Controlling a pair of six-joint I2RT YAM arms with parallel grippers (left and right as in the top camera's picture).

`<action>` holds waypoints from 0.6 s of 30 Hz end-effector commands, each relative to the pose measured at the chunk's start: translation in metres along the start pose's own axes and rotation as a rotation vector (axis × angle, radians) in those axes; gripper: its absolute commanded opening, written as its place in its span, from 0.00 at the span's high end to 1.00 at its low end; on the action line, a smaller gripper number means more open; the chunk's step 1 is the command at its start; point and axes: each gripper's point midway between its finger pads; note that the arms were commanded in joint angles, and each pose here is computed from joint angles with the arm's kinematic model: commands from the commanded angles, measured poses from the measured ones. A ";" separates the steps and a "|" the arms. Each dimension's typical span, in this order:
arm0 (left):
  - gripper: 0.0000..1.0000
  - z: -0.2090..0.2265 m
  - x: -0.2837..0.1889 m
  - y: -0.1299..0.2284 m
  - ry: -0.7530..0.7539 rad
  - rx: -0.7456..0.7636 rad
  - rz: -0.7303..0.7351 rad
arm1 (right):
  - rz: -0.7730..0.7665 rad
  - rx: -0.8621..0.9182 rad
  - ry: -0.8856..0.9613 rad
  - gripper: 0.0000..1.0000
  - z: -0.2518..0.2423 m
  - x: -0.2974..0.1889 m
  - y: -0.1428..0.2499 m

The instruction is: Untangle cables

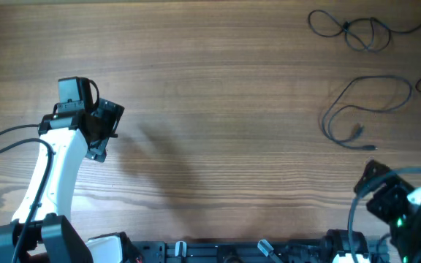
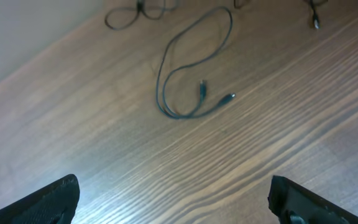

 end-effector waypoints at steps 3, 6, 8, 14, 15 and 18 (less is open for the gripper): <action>0.00 0.000 -0.002 -0.002 0.006 0.007 -0.006 | -0.140 0.011 -0.105 0.00 -0.008 -0.035 0.005; 0.00 0.000 -0.002 -0.002 0.006 0.007 -0.006 | -0.179 0.018 -0.131 0.00 -0.014 -0.046 0.011; 0.00 0.000 -0.002 -0.002 0.006 0.007 -0.006 | -0.203 0.022 -0.148 0.00 -0.018 -0.053 0.015; 0.00 0.000 -0.002 -0.002 0.006 0.007 -0.006 | -0.282 0.036 -0.175 0.00 -0.033 -0.070 0.025; 0.00 0.000 -0.002 -0.002 0.006 0.007 -0.006 | -0.281 0.030 -0.190 0.00 -0.034 -0.071 0.028; 0.00 0.000 -0.002 -0.002 0.006 0.007 -0.006 | -0.288 0.012 -0.242 0.00 -0.035 -0.076 0.031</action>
Point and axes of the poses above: each gripper's point midway between its finger pads, its own x axis out along the fingers, its own z axis along the line the jaws close on, y = z × x, and after that the axes turned 6 degrees about x, right-handed
